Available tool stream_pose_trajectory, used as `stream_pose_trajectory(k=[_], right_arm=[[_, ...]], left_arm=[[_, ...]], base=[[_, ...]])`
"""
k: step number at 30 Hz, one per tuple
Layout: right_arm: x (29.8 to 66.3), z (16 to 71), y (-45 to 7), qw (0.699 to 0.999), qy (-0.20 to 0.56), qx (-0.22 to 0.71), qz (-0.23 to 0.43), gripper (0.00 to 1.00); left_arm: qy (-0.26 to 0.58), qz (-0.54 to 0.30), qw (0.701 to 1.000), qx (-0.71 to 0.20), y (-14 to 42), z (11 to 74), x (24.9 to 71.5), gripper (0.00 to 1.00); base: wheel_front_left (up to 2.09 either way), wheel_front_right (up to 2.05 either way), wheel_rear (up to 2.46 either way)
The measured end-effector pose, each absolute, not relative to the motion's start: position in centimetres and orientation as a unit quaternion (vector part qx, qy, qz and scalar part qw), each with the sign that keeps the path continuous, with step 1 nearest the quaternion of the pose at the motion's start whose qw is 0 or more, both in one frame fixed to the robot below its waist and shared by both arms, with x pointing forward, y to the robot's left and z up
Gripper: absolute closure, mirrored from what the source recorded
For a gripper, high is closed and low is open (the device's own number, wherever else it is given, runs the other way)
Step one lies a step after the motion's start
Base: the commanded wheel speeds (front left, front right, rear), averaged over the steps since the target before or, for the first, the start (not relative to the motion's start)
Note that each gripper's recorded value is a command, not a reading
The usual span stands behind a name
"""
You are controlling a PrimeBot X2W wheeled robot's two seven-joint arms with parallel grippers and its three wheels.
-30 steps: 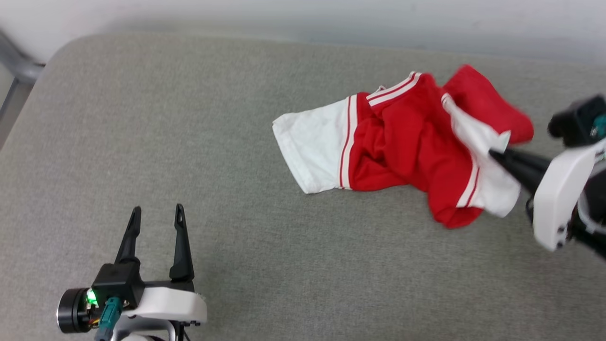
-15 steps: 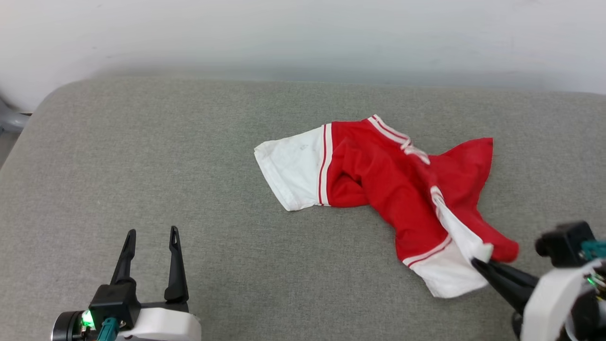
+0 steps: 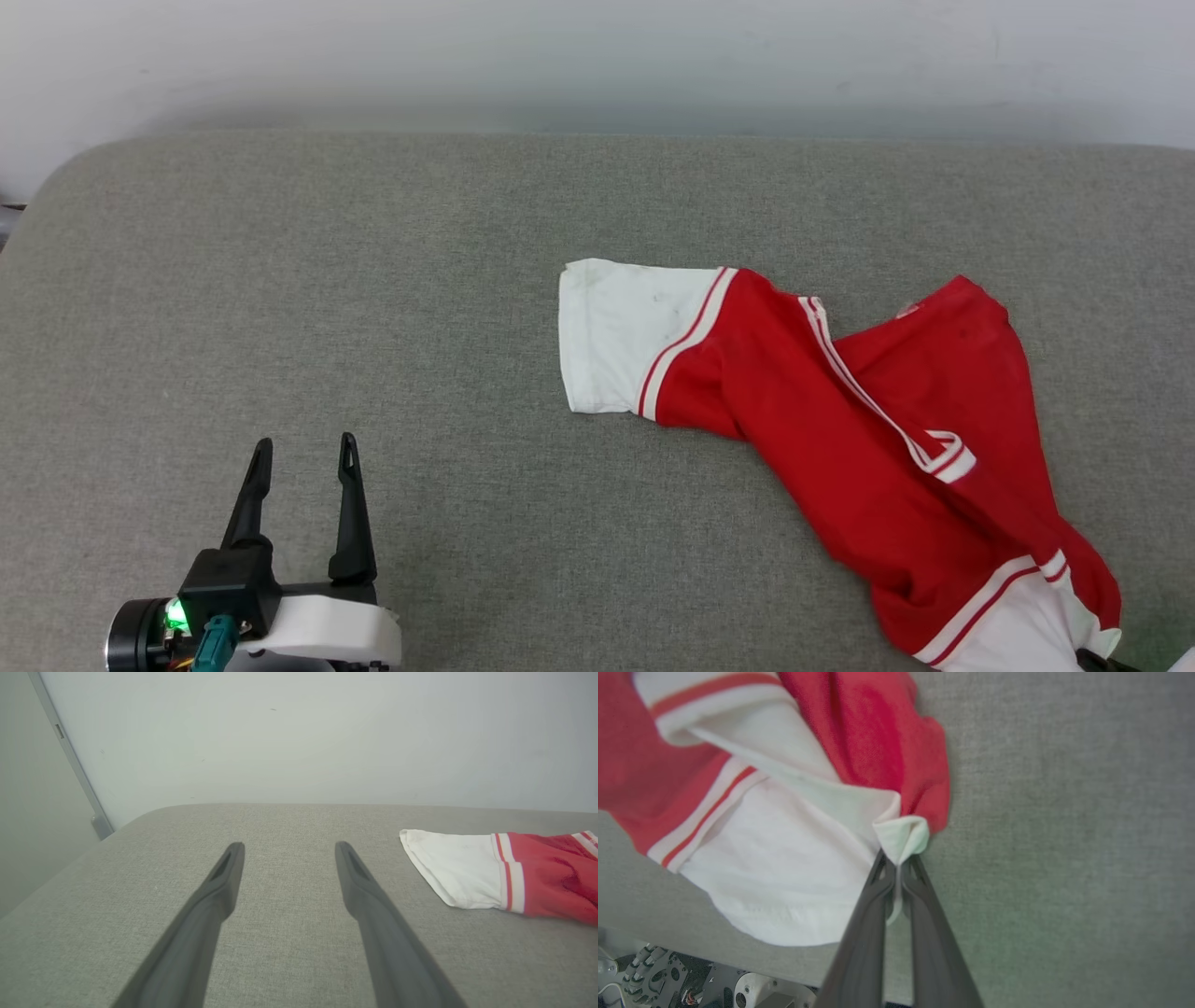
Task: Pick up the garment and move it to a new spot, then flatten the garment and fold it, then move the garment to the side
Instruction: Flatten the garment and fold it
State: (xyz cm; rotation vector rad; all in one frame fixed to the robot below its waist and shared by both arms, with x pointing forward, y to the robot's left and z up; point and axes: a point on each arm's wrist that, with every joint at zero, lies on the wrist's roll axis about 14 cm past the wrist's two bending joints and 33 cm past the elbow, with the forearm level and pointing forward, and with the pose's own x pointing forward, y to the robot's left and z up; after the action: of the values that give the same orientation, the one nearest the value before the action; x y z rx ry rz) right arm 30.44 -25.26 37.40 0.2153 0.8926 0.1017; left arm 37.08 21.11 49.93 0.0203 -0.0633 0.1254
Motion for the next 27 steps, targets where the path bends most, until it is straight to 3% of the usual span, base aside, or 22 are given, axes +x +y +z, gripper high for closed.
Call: stream_pose_trajectory(k=[4,5,6,17,27], right_arm=[[29.4,35.6,-26.4,0.884,0.454,0.102,0.028,1.00],[29.4,35.5,-26.3,0.885,0.452,0.109,0.026,0.66],[29.5,35.6,-26.3,0.887,0.447,0.111,0.025,0.00],[34.8,44.2,-25.5,0.956,0.270,0.101,0.051,0.00],[39.5,52.7,-23.7,0.979,0.174,0.013,0.103,0.00]], left_arm=[[-0.026,0.064,0.998,0.011,21.2,49.5,37.1,0.00],[-0.025,0.065,0.998,0.011,21.3,49.5,37.0,0.00],[-0.025,0.065,0.998,0.011,21.3,49.5,37.0,0.00],[-0.037,0.066,0.997,0.012,21.4,50.3,36.5,0.00],[-0.036,0.070,0.997,0.012,21.5,50.3,36.1,0.00]], base=[[0.00,0.00,0.00],[0.00,0.00,0.00],[0.00,0.00,0.00],[0.00,0.00,0.00],[0.00,0.00,0.00]])
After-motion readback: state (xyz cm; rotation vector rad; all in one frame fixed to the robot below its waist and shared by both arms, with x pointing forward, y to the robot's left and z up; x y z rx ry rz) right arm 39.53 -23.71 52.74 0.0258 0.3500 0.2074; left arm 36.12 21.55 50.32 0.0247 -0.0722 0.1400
